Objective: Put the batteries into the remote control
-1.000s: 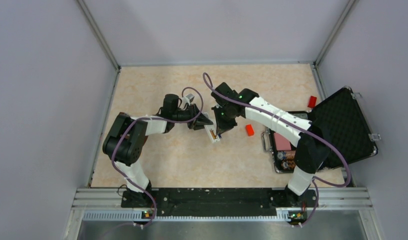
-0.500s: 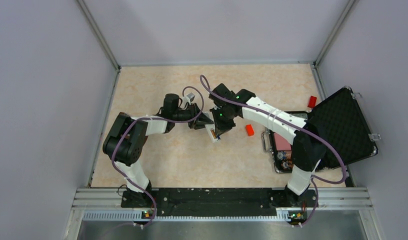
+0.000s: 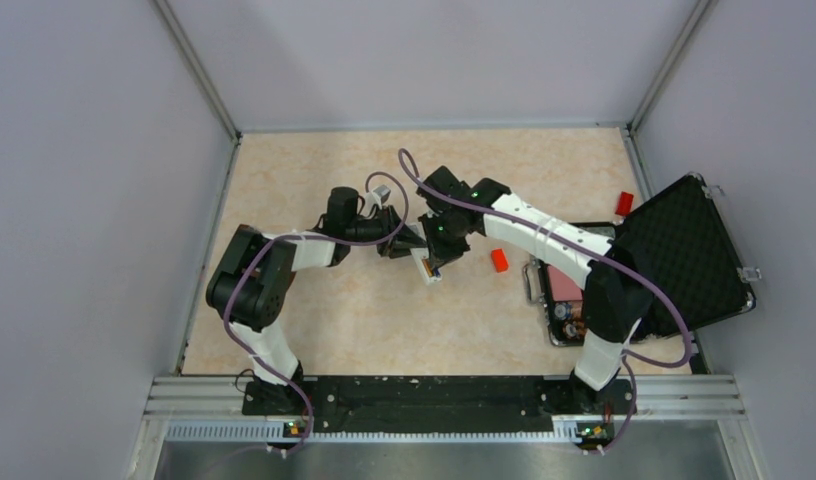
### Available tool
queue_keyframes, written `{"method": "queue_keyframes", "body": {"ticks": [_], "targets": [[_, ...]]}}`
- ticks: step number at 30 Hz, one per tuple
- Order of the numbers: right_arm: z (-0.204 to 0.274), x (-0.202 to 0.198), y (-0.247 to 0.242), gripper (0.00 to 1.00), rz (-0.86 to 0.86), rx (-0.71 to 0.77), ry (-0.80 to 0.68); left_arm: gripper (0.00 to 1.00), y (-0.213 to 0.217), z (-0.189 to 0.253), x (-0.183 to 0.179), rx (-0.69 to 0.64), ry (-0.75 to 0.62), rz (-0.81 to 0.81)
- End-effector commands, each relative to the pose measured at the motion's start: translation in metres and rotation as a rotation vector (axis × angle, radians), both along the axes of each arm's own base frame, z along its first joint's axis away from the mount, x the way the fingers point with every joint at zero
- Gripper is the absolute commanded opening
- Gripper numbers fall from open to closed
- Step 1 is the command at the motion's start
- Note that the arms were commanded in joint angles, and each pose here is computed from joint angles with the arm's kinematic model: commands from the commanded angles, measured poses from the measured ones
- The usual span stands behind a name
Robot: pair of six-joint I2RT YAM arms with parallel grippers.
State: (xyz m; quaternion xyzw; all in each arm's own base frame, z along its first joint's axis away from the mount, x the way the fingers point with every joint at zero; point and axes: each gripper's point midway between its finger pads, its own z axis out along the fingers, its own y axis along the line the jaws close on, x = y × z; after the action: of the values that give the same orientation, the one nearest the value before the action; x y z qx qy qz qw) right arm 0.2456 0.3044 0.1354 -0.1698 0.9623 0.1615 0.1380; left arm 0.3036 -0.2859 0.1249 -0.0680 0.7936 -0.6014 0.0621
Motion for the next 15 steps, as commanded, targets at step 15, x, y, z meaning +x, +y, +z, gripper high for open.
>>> {"method": "queue_keyframes", "body": {"ticks": [15], "targets": [[0.031,0.024,0.005,0.33,-0.029,0.079,-0.061,0.00,-0.008,0.019,0.011,-0.047,-0.072,-0.032]]}}
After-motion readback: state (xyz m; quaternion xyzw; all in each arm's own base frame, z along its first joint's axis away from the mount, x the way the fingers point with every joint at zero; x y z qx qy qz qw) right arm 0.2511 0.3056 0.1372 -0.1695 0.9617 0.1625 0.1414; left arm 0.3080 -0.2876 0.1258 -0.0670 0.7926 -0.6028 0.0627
